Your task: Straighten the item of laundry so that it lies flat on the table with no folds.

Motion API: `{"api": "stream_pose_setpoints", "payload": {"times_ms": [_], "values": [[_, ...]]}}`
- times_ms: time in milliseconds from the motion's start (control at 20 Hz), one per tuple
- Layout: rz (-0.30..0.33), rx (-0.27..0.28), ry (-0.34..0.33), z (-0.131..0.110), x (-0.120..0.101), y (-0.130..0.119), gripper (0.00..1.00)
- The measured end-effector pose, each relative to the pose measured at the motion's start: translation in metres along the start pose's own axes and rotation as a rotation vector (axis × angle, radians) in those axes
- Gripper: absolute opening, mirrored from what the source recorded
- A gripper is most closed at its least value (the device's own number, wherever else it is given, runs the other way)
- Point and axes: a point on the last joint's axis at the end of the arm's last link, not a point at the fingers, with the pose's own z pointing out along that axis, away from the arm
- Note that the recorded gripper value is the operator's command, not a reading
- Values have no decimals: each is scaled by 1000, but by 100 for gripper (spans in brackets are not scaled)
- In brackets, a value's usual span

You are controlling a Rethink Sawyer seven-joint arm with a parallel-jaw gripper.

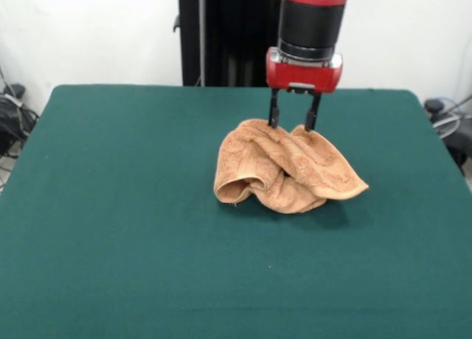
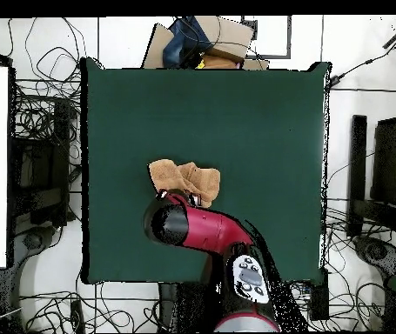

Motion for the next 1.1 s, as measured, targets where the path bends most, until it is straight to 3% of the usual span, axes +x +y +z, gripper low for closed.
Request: {"api": "stream_pose_setpoints", "payload": {"times_ms": [650, 1100], "values": [[1, 14, -5, -7, 1, 27, 100], [32, 20, -1, -6, -1, 16, 100]]}}
